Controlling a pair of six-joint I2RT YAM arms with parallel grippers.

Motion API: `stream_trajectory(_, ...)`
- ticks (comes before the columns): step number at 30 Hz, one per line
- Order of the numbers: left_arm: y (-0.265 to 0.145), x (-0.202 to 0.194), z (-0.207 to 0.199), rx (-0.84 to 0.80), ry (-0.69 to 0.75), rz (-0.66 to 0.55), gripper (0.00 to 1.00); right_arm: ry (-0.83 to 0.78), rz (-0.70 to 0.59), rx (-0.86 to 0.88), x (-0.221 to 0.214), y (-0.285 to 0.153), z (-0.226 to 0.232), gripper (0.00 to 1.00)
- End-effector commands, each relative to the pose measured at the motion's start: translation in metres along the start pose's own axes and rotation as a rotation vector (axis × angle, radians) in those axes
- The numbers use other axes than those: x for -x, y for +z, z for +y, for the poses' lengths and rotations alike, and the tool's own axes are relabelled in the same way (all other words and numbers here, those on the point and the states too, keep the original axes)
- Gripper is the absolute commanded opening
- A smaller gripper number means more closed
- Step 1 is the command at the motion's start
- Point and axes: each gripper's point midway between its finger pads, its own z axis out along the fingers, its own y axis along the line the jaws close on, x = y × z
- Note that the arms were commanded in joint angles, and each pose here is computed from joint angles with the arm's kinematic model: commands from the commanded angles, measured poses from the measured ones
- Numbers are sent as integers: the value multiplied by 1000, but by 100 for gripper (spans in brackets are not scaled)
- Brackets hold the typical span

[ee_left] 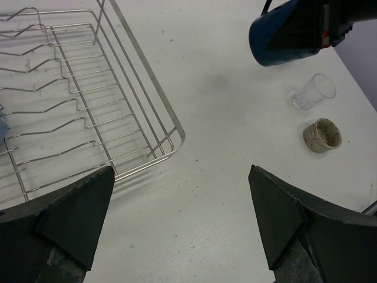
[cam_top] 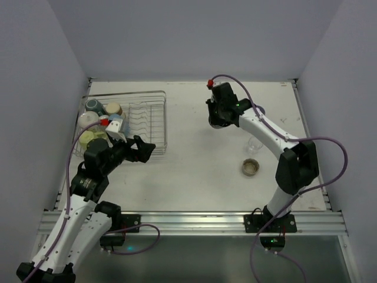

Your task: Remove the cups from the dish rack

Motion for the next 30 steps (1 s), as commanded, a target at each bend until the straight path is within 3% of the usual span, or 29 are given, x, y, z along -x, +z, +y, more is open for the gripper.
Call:
stream_trajectory(1,-3,4,-4,-26,48,-18,100,-119,80,-58,8,2,-32,0)
stream_trajectory(18,4,-1,-1,1,50,9,100,-138,266,-78,-11,76,-88,3)
stream_trajectory(26,8,1,11,66,50,10,100,-157,283,-81,-16,83,-92,28)
stream_trajectory(30,10,-1,22,127,38,26,100,-150,254,-81,-8,75,-91,35)
